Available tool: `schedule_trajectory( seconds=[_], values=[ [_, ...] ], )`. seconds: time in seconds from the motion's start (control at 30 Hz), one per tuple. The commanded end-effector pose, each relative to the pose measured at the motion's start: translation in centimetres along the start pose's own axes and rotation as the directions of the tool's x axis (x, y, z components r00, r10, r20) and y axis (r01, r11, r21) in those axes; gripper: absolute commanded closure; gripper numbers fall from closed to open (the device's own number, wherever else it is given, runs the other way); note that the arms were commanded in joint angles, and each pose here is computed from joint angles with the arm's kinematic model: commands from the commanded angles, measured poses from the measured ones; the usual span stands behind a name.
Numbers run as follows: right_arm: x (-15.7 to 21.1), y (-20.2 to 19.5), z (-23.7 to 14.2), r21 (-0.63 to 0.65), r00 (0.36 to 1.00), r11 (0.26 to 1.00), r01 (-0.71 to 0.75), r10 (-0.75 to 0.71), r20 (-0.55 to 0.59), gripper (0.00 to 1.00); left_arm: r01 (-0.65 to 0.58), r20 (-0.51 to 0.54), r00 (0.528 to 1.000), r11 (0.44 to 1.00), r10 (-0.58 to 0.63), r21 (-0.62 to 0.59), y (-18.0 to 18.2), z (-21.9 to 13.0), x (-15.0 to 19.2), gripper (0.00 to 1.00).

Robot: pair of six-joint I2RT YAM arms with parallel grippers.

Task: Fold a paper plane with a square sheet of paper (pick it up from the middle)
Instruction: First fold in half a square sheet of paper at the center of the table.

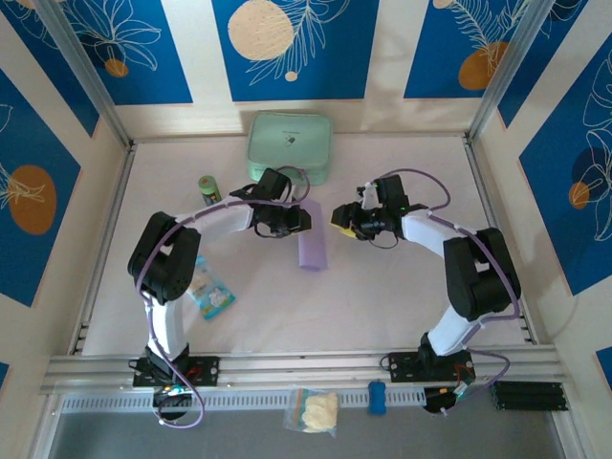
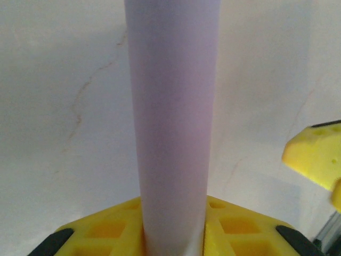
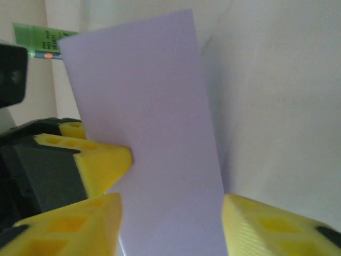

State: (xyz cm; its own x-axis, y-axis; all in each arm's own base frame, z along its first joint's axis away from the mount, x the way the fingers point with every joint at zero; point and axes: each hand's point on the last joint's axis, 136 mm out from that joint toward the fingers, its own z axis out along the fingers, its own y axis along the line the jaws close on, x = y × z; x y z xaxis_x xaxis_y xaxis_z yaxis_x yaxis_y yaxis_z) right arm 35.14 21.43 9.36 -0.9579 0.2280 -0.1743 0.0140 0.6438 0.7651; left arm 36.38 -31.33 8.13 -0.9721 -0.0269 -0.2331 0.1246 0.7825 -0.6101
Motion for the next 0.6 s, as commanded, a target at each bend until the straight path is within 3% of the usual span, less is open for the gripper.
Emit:
schedule_trajectory(
  seconds=[0.0,0.33,0.57],
  values=[
    [1.4,0.2,1.8,-0.011,0.997,1.000,-0.016,0.015,-0.069,0.59,-0.024,-0.037,0.999,0.997,0.021,-0.073,2.7,0.8,0.8,0.74],
    [2.7,-0.6,5.4,0.069,0.986,0.997,-0.038,0.048,-0.161,0.87,-0.030,-0.078,0.997,0.992,0.020,-0.126,4.4,1.6,1.5,0.78],
    [3.7,-2.3,6.8,0.205,0.981,0.979,-0.015,0.054,-0.186,0.93,-0.030,-0.089,0.996,0.987,0.016,-0.156,5.1,2.0,1.7,0.79]
  ],
)
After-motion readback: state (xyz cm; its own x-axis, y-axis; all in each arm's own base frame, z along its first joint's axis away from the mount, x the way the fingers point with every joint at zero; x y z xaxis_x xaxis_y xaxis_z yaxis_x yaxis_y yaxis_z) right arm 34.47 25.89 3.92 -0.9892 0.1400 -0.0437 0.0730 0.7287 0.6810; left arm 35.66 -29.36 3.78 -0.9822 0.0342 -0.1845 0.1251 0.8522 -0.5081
